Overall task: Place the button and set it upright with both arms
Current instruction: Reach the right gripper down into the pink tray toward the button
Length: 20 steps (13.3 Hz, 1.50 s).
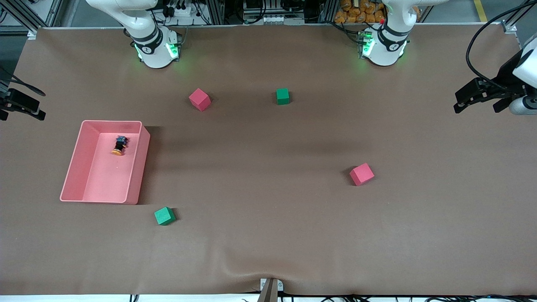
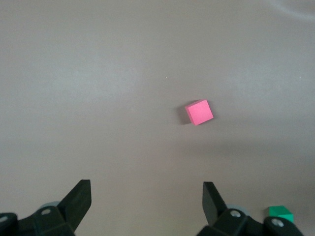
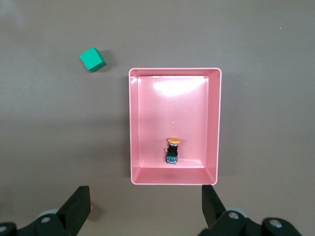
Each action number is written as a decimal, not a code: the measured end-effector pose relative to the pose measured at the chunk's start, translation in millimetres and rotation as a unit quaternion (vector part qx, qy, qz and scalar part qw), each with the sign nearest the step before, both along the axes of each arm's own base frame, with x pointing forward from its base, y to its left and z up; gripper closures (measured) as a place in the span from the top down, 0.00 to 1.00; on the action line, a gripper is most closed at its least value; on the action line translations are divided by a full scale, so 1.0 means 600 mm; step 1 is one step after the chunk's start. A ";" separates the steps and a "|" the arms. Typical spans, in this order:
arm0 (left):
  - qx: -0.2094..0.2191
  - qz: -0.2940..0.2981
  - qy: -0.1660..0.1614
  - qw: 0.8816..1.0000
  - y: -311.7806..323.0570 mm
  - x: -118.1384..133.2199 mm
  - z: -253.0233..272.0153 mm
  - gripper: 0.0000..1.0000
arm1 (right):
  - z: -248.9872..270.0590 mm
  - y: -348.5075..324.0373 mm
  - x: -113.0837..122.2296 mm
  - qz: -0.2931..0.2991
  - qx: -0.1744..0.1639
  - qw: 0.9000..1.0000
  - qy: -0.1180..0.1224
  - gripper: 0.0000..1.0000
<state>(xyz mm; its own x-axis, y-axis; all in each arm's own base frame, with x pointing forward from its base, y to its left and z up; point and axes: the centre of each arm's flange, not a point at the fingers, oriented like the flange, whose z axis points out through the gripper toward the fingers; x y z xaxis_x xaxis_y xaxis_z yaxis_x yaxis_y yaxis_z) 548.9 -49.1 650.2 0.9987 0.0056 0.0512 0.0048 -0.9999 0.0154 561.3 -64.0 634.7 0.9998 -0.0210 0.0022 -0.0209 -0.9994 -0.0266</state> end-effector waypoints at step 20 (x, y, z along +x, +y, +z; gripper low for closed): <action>0.001 -0.005 0.008 1.000 0.000 -0.001 -0.005 1.00 | -0.535 -0.100 -0.024 0.004 -0.021 0.998 0.051 1.00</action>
<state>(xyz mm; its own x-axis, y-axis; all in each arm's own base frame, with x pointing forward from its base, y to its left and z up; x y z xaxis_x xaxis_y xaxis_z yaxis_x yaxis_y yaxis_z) 548.6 -49.0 647.2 0.9994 -0.0051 0.0353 -0.0056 -0.9999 0.0136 547.2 -124.0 313.5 0.9949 -0.0148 -0.0993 -0.0131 -0.9998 0.0174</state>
